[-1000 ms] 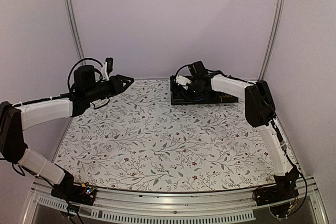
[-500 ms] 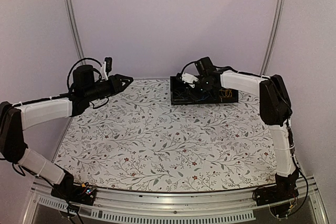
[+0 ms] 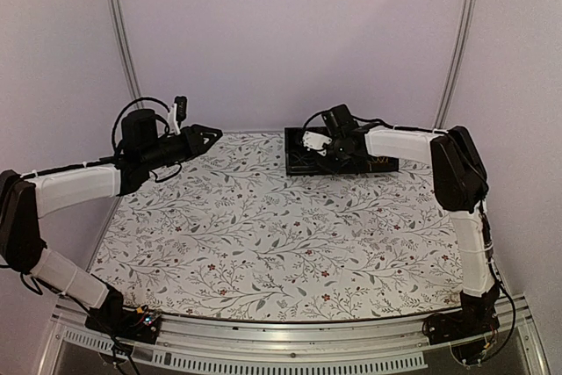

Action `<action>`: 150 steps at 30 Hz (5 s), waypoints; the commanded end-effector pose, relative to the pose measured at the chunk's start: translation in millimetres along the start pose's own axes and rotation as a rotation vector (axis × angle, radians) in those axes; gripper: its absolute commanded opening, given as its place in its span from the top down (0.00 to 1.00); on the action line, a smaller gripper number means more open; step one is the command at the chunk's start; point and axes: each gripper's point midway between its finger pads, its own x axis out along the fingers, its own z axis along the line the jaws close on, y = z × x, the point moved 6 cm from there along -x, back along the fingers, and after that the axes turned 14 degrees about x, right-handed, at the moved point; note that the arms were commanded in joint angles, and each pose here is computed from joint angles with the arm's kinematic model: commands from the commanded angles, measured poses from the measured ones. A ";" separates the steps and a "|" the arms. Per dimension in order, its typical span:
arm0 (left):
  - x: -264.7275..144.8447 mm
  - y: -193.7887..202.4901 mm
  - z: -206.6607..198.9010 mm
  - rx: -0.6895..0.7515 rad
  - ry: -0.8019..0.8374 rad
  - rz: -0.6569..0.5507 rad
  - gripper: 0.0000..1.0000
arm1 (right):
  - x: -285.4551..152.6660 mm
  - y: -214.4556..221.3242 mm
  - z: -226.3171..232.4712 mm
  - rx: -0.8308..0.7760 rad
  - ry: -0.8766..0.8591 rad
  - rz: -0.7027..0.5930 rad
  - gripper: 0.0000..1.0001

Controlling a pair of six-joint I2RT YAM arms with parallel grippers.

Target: Untangle the cables

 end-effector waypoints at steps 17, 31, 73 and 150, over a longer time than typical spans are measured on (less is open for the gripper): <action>-4.4 -4.2 6.9 -0.008 0.006 -0.025 0.62 | 18.2 30.9 18.6 -0.102 0.158 0.062 0.65; -4.1 -3.8 6.5 -0.014 0.013 -0.024 0.62 | 31.1 24.4 4.8 -0.127 0.269 0.028 0.81; -0.9 1.9 11.0 -0.037 0.016 -0.010 0.62 | -48.3 -18.5 -141.3 0.343 0.172 -0.225 1.00; -17.9 -41.8 28.3 0.349 -0.325 0.028 0.60 | -273.4 79.7 -155.9 0.748 -0.004 -0.563 0.01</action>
